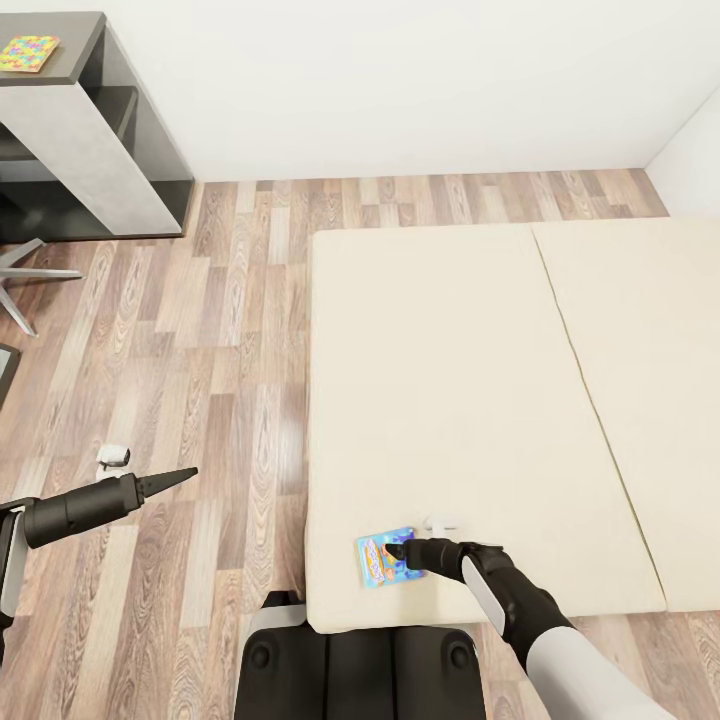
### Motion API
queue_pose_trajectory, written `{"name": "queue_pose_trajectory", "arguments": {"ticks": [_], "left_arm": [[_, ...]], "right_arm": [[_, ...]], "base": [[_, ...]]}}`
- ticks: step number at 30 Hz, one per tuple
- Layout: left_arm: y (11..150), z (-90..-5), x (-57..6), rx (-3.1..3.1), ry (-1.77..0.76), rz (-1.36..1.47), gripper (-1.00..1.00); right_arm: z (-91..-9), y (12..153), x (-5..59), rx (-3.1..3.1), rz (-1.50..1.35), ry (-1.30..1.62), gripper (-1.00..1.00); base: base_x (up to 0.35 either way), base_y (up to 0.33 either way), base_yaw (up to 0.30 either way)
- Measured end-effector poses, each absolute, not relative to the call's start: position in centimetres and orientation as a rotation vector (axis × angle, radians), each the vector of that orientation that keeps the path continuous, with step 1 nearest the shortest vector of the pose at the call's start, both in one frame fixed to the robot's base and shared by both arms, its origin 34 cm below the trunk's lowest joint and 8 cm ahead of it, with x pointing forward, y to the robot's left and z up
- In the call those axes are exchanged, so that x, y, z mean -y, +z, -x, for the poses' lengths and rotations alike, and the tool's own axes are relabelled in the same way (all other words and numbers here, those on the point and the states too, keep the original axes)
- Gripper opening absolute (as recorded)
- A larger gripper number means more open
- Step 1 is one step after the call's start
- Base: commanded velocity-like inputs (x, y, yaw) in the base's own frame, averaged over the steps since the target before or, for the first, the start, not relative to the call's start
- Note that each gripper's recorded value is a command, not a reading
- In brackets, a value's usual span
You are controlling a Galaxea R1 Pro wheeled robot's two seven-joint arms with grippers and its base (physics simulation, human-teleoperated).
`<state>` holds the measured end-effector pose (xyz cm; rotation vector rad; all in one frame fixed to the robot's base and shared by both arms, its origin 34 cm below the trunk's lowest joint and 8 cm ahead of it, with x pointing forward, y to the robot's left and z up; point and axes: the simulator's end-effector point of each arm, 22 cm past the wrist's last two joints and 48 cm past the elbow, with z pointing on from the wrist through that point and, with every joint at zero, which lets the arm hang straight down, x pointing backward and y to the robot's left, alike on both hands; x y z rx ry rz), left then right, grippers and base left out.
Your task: Put all the toys in the child's room - the three board games (two on the bed and one on the table), the two jigsaw puzzles on the table, and the tennis ball on the table - inside the toy box on the table in the child's room.
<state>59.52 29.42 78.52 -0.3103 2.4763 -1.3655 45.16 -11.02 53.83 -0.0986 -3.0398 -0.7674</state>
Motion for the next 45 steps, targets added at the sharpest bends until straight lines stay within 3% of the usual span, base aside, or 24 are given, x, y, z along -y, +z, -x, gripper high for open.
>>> {"name": "queue_pose_trajectory", "arguments": {"ticks": [45], "left_arm": [[78.54, -59.52, -29.41, -2.476, -1.367, 0.310, 1.00]], "right_arm": [[-44.55, 53.64, 11.12, 3.029, 0.102, -0.761, 1.00]], "base": [[-0.005, 0.019, 0.000]]}}
